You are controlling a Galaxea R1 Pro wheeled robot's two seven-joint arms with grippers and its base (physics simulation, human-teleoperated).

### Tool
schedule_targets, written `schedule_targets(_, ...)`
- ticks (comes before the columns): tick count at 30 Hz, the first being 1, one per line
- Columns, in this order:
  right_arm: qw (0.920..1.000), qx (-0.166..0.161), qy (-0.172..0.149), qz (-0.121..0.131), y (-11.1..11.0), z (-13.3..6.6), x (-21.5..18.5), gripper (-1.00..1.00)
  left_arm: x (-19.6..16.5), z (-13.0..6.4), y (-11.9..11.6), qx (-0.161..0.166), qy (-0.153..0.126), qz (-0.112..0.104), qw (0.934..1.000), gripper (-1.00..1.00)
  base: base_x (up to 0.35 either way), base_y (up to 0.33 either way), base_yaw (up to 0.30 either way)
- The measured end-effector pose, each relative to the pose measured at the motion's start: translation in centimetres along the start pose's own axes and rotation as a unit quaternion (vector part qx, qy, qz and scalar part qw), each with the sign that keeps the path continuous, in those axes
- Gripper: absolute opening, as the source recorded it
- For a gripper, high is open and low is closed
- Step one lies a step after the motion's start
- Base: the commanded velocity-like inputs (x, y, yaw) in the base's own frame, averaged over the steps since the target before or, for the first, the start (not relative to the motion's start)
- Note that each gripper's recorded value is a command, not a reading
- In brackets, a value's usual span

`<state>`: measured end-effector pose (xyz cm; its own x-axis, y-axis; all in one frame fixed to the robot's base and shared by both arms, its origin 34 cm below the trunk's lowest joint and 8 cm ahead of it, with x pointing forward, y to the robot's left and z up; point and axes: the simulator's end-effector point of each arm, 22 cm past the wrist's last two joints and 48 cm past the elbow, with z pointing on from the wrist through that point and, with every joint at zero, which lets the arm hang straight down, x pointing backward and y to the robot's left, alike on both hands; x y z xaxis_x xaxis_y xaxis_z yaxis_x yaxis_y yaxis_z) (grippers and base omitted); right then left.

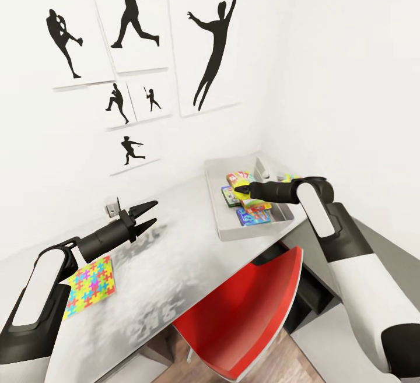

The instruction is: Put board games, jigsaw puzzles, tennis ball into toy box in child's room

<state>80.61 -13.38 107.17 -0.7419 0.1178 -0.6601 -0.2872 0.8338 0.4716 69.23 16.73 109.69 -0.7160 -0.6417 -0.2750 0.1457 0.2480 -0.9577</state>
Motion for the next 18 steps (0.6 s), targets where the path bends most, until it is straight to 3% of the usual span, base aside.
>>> schedule_targets(18, 0.9977, 0.049, 0.039, 0.028, -1.8, 2.9, 0.5, -1.00, 0.1, 0.0, 0.0, 0.001, 0.001, 0.000, 1.0000, 1.00, 0.001, 0.000, 0.000)
